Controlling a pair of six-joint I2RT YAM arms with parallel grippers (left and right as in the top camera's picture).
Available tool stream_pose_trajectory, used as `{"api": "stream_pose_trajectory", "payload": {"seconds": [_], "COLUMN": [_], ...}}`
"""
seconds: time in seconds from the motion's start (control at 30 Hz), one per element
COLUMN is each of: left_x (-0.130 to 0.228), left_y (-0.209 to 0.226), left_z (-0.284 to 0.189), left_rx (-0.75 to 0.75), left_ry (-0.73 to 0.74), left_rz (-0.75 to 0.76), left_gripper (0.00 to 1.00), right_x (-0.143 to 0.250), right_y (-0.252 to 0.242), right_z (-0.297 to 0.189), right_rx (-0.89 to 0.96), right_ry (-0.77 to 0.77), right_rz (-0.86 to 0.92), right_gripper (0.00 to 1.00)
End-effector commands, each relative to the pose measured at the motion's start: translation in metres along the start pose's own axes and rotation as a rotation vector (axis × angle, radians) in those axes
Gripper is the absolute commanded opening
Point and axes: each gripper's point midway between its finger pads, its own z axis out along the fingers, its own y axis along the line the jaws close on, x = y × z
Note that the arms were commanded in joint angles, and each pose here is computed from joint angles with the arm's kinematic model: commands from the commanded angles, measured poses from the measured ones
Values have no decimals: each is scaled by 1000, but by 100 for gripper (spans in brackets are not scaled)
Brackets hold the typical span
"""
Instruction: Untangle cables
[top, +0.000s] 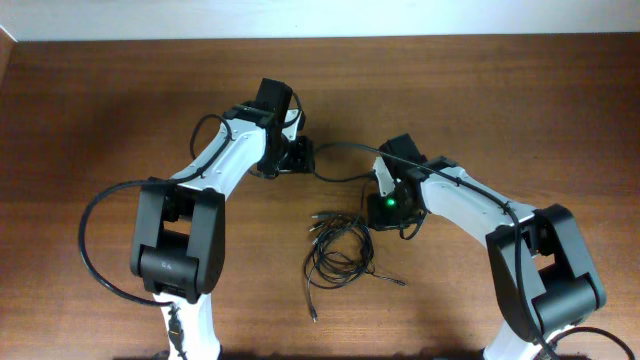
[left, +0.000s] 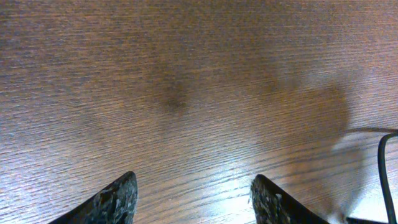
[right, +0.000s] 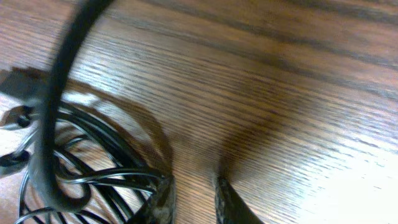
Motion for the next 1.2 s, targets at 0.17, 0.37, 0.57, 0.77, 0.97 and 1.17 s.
{"api": "stream_pose_trajectory", "payload": {"seconds": [0.17, 0.37, 0.57, 0.77, 0.97, 1.17], "left_x": [-1, 0, 0, 0, 0, 0], "left_y": [-2, -4, -7, -7, -7, -7], "left_z": [3, 3, 4, 4, 4, 4], "left_rx": [8, 10, 10, 10, 10, 10], "left_ry": [5, 4, 5, 5, 6, 6], "left_rz": [-5, 1, 8, 8, 8, 8], "left_gripper": [59, 60, 61, 62, 62, 62], "right_x": [-1, -9, -15, -15, -10, -13], "right_y": [18, 20, 24, 25, 18, -28], "right_z": [-18, -17, -12, -8, 2, -6], "right_rx": [-87, -94, -92, -67, 52, 312], "right_ry": [0, -30, -59, -67, -57, -82], "right_rz": [-93, -107, -132, -151, -188, -126], "right_gripper": [18, 25, 25, 25, 25, 32]}}
